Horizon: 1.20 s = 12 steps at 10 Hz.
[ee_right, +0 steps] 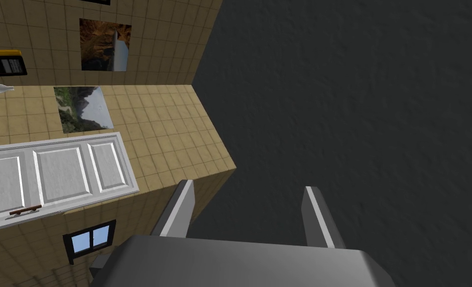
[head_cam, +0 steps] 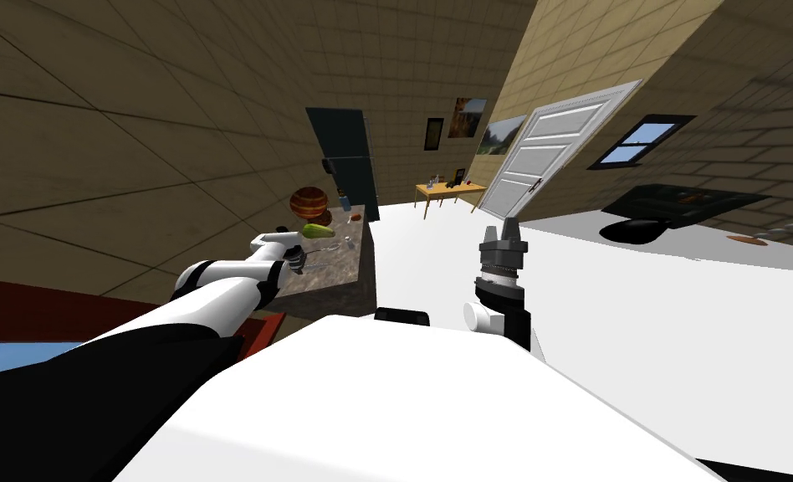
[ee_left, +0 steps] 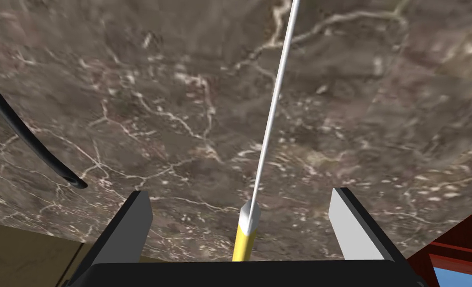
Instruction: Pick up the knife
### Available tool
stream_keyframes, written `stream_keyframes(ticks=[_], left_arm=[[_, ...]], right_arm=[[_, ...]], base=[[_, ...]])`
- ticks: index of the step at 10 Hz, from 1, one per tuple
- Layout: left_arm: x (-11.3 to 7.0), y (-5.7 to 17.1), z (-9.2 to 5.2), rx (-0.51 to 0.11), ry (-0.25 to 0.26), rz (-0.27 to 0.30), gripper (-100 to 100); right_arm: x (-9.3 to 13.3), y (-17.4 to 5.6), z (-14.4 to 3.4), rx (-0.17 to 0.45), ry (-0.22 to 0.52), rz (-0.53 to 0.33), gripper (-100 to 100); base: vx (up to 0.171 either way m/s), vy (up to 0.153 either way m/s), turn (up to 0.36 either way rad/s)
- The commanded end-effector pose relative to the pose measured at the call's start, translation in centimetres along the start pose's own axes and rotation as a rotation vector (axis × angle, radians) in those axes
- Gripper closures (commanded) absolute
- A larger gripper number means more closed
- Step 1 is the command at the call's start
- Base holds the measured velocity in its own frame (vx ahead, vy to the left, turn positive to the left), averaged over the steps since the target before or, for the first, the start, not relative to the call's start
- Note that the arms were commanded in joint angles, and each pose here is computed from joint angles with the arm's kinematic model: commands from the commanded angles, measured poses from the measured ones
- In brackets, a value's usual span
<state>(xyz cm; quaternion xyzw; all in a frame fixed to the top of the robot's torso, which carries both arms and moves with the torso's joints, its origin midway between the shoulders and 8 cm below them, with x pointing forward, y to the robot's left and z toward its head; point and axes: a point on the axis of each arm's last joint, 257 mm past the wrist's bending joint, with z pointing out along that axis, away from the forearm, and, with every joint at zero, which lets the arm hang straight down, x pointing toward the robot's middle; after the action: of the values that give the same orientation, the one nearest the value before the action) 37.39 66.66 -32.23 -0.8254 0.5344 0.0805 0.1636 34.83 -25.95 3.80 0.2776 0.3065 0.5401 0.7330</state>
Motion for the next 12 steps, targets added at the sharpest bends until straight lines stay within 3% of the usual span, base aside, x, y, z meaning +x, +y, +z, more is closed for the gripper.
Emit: stream_keyframes(ticks=[1,7,8,12], left_arm=[[-1.1,0.9,0.7,-0.004,-0.007,-0.024,-100],[-2.5,2.7,1.5,-0.016,-0.014,-0.054,-100],[-2.5,2.8,1.6,-0.016,-0.014,-0.056,100],[-2.5,2.8,1.6,-0.018,-0.014,-0.053,100]], right_arm=[[0.0,0.0,0.0,0.000,0.000,0.000,0],[0.0,0.0,0.0,0.000,0.000,0.000,0],[0.0,0.0,0.0,0.000,0.000,0.000,0],[0.0,0.0,0.0,0.000,0.000,0.000,0]], base=[[-0.010,0.017,-0.156],[-0.011,0.015,-0.082],[0.000,0.000,0.000],[0.000,0.000,0.000]])
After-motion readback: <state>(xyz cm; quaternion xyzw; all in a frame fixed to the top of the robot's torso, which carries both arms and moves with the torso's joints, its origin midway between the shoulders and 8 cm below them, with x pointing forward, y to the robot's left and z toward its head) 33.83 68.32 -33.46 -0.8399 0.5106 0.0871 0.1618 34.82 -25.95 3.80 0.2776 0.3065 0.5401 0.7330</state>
